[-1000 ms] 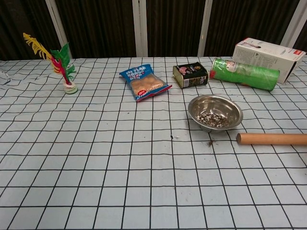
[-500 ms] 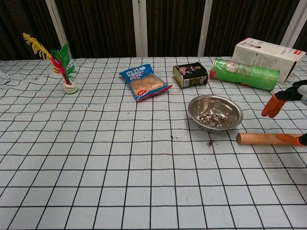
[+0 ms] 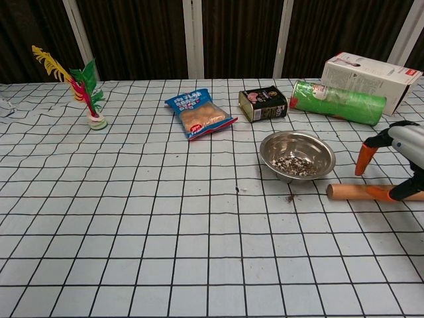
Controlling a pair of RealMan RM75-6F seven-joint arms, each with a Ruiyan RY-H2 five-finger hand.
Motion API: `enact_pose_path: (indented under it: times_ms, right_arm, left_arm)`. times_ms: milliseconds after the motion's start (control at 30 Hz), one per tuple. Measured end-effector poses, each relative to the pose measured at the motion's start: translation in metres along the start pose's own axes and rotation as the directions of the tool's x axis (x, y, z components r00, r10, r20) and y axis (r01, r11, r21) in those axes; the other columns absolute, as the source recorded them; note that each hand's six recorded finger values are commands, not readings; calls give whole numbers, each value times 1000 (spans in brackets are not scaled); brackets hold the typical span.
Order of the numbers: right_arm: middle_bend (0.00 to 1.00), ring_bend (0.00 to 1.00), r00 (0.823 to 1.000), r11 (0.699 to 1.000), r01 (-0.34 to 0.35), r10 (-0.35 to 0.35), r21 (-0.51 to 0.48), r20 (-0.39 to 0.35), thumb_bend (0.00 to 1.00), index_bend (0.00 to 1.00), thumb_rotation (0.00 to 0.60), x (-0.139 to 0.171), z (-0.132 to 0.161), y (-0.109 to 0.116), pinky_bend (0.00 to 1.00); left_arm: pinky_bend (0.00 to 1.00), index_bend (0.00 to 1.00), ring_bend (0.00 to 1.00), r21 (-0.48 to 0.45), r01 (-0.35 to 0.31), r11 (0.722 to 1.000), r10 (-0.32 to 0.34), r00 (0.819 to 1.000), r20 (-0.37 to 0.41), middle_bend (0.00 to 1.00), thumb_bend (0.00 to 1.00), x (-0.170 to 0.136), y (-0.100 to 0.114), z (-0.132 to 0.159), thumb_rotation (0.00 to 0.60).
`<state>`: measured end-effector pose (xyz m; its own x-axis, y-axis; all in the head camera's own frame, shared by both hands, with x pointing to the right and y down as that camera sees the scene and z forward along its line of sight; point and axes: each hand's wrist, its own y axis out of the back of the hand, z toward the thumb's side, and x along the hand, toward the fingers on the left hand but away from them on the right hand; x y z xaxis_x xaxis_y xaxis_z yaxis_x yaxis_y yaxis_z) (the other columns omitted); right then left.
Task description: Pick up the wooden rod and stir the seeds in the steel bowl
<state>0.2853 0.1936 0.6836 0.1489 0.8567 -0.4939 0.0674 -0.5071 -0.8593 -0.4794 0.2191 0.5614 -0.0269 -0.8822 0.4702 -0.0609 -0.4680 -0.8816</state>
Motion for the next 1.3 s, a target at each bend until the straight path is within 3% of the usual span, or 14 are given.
enact_pose_path:
  times_ms: [633, 1300]
  right_arm:
    - [382, 189, 999, 999, -27, 27, -26, 20, 341, 423, 600, -4, 0, -20, 0]
    - [413, 194, 999, 998, -39, 41, -40, 35, 341, 502, 600, -8, 0, -29, 0]
  left_arm:
    - [0, 0, 0, -8, 20, 1000, -20, 1000, -8, 0, 45, 1, -2, 0, 600]
    - [0, 0, 0, -12, 26, 1000, -27, 1000, -13, 0, 45, 1, -2, -1, 600]
